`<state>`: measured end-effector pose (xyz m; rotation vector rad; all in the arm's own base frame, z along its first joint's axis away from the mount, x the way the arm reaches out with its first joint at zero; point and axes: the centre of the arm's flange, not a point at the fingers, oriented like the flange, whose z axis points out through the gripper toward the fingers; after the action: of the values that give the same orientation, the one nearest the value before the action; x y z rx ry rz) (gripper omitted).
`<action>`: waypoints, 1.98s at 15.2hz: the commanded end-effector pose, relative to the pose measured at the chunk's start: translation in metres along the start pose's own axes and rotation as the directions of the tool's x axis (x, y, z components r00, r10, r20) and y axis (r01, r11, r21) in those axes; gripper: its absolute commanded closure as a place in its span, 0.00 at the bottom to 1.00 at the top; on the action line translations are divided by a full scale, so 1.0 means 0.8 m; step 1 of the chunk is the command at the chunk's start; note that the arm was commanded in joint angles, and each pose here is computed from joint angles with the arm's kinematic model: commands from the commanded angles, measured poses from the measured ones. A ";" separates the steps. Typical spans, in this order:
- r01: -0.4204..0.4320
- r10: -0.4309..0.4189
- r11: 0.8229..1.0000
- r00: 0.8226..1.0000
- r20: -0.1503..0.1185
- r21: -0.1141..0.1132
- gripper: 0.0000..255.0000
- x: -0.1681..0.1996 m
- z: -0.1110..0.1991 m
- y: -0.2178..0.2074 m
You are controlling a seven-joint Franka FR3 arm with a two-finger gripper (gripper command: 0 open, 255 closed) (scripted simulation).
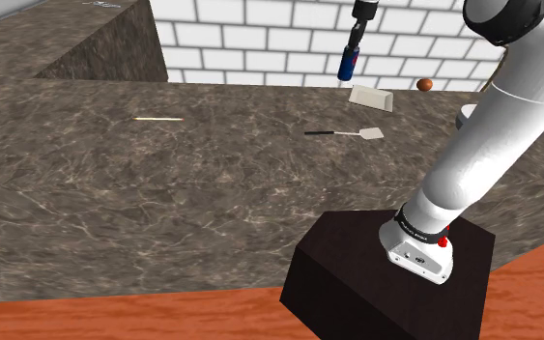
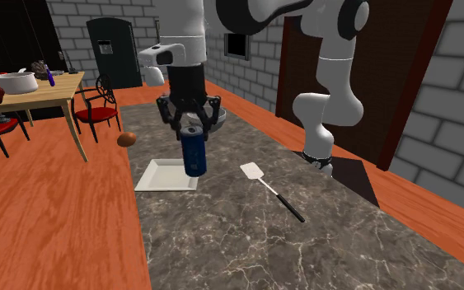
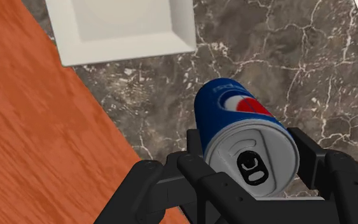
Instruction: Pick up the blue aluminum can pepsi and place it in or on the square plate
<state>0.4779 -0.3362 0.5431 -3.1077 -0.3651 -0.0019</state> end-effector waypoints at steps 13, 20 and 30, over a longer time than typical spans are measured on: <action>0.001 -0.001 1.000 1.000 0.000 0.000 1.00 -0.162 -0.016 0.145; 0.001 -0.001 1.000 1.000 0.000 0.000 1.00 -0.162 0.030 0.146; 0.001 -0.001 1.000 1.000 0.000 0.001 0.00 -0.162 0.077 0.147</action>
<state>0.3789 -0.4796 0.4798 -3.1068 -0.3672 -0.0015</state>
